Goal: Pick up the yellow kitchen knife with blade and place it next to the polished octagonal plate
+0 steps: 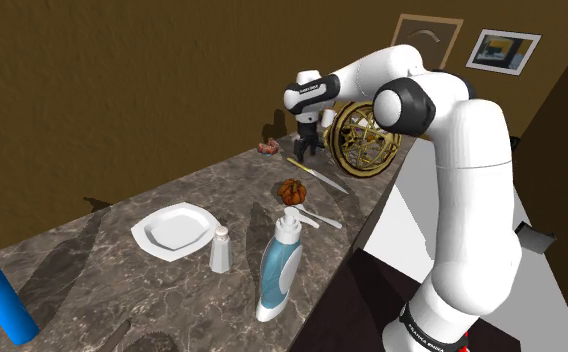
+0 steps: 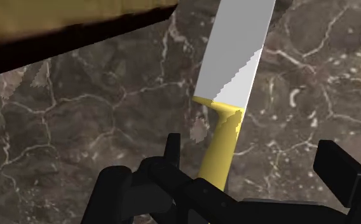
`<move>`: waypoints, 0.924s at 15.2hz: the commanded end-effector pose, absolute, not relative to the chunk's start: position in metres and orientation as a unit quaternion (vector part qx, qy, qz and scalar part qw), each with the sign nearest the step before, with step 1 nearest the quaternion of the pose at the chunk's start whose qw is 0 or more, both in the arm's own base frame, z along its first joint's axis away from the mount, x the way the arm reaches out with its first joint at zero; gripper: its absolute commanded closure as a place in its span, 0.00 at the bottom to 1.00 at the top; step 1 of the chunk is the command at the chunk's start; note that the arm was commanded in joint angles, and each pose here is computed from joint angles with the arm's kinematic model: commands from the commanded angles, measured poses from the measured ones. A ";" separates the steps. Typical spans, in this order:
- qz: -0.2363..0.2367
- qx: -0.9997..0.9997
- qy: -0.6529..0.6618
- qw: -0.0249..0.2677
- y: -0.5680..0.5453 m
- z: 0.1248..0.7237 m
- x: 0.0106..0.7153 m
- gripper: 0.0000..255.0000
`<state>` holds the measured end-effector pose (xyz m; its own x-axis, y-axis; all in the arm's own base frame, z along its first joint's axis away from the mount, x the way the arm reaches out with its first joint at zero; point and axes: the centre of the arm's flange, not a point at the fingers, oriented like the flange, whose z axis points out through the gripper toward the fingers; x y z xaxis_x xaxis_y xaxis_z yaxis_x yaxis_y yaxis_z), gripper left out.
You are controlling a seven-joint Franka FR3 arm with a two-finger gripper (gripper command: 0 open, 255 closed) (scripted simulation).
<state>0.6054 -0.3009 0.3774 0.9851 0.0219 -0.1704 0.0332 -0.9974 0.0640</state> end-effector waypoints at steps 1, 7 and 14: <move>-0.085 0.996 0.015 0.033 -0.307 0.366 0.607 0.00; -0.085 0.996 0.015 0.033 -0.309 0.337 0.602 0.00; -0.085 0.996 0.015 0.033 -0.309 0.337 0.602 0.00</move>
